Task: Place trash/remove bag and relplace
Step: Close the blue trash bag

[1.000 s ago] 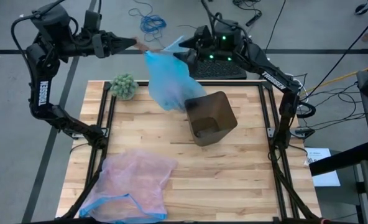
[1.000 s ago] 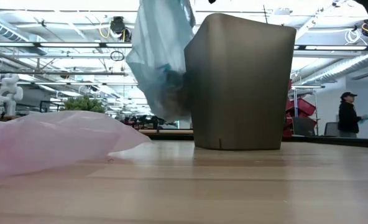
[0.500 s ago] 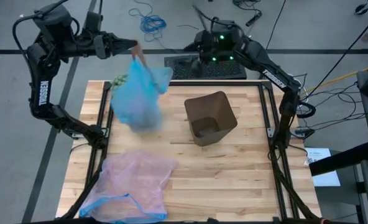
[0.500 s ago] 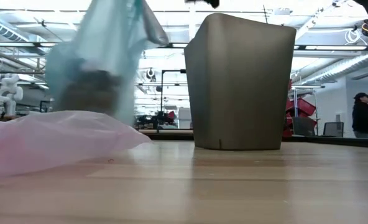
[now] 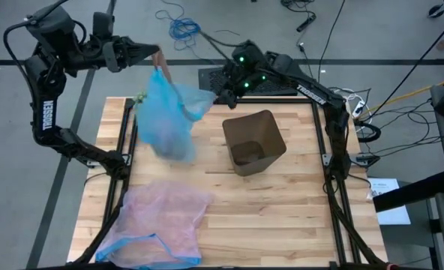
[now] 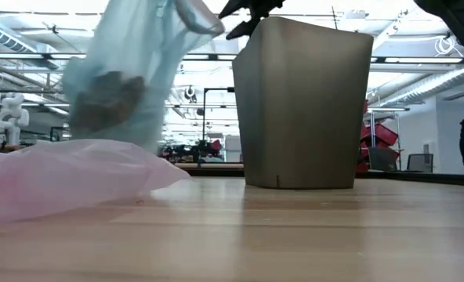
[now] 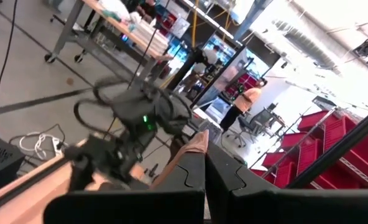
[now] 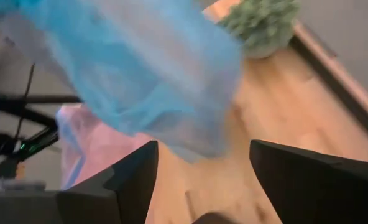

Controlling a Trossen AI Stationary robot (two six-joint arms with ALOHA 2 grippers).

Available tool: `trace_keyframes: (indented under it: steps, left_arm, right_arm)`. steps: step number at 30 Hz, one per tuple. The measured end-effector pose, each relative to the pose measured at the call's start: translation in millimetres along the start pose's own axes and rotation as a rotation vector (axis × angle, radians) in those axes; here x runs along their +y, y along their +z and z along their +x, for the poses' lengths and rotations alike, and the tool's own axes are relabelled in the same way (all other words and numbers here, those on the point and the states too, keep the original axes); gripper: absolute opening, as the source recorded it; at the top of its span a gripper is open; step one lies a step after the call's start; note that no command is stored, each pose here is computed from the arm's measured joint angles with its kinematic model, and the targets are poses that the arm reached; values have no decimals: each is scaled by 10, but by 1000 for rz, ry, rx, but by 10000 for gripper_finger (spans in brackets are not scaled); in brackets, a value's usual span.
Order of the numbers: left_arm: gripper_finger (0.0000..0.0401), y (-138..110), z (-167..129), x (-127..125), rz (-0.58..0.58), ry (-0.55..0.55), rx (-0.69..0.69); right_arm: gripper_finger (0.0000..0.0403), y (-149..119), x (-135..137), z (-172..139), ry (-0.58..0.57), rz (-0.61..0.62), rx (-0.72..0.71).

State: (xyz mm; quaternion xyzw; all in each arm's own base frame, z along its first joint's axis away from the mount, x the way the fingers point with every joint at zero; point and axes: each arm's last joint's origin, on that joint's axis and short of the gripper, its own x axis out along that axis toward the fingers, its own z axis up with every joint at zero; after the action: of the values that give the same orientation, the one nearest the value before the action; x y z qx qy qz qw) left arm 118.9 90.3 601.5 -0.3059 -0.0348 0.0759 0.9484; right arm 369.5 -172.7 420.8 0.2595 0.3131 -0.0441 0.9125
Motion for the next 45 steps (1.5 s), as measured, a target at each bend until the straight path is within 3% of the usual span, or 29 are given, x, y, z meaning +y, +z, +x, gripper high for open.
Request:
trace_keyframes:
  steps: [5, 10, 18, 23, 30, 38, 45]
  left_arm:
    - [0, 0, 1, 2, 19, 2, -1]
    - [0, 0, 2, 1, 23, 1, 0]
    - [0, -54, 0, 39, 49, 35, 49]
    - [25, -105, 60, 122, 86, 58, 122]
    - [109, -110, 166, 195, 102, 72, 148]
    - [189, -103, 178, 213, 212, 98, 139]
    - [228, -68, 179, 262, 367, 267, 73]
  right_arm:
    - [228, -68, 105, 56, 3, -8, 48]
    - [186, 4, 105, 61, -70, -40, -37]
    - [15, 47, 124, 57, -38, -62, -76]
    - [5, 53, 155, 49, -27, -73, -87]
    - [1, 58, 258, -137, -20, -113, -123]
    - [0, 66, 301, -274, -22, -120, -152]
    - [0, 78, 293, -274, -59, -116, -172]
